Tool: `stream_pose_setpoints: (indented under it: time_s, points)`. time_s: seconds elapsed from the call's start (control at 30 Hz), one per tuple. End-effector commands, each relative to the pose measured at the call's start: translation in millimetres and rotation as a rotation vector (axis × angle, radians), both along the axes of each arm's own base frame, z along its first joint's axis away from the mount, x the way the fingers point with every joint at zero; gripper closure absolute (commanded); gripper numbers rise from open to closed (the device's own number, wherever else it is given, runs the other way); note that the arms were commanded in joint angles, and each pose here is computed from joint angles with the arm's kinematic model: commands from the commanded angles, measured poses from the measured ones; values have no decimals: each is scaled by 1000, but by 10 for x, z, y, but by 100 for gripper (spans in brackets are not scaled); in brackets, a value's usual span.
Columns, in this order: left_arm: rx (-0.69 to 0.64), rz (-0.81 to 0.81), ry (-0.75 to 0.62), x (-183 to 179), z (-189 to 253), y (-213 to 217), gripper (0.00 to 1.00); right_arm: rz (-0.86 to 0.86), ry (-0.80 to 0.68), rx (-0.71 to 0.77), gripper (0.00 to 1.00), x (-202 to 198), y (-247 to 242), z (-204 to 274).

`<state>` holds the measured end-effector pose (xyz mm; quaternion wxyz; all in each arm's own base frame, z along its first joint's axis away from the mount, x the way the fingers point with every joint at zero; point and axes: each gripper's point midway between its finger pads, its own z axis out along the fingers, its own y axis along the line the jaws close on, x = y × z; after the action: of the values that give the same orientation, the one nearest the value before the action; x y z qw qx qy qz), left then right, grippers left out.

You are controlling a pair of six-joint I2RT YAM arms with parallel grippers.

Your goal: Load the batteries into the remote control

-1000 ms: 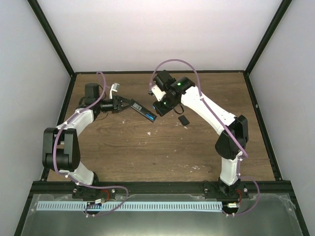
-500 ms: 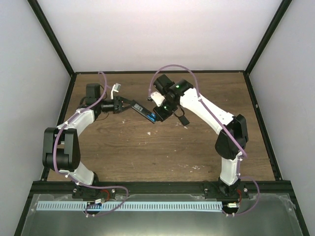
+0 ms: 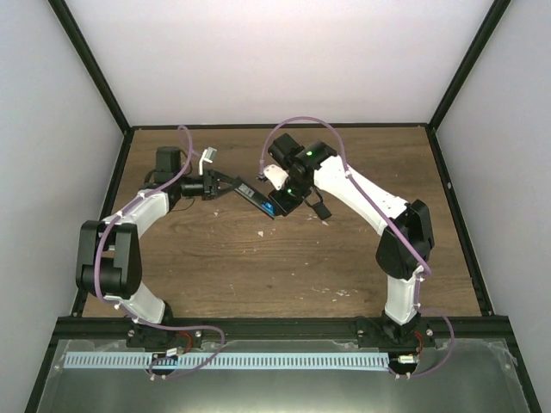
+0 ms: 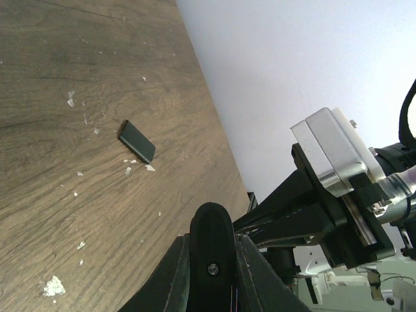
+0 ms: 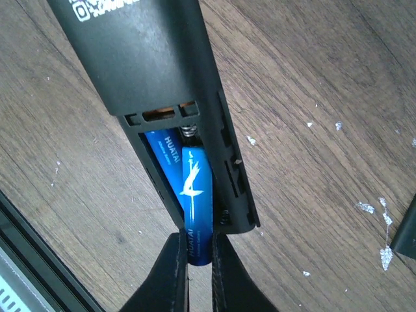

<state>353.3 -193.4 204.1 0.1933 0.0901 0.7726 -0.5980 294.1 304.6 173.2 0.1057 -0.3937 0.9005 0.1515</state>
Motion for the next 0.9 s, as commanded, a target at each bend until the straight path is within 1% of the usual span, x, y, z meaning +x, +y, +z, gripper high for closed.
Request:
stream_pose_setpoints:
  time_s: [0.0, 0.13, 0.37, 0.7, 0.87]
  points:
    - [-31, -53, -16, -77, 39, -79, 100, 20, -28, 14, 97, 58, 59, 63]
    - [-45, -45, -22, -90, 74, -85, 100, 22, -46, 19, 96, 100, 81, 85]
    - [-109, -34, -1, -105, 150, -94, 100, 41, -66, 18, 94, 144, 103, 69]
    - [-112, -35, 15, -132, 111, -92, 100, 55, -86, 37, 86, 161, 131, 132]
    - [-111, -32, 19, -120, 99, -92, 100, 64, -85, 68, 81, 146, 178, 200]
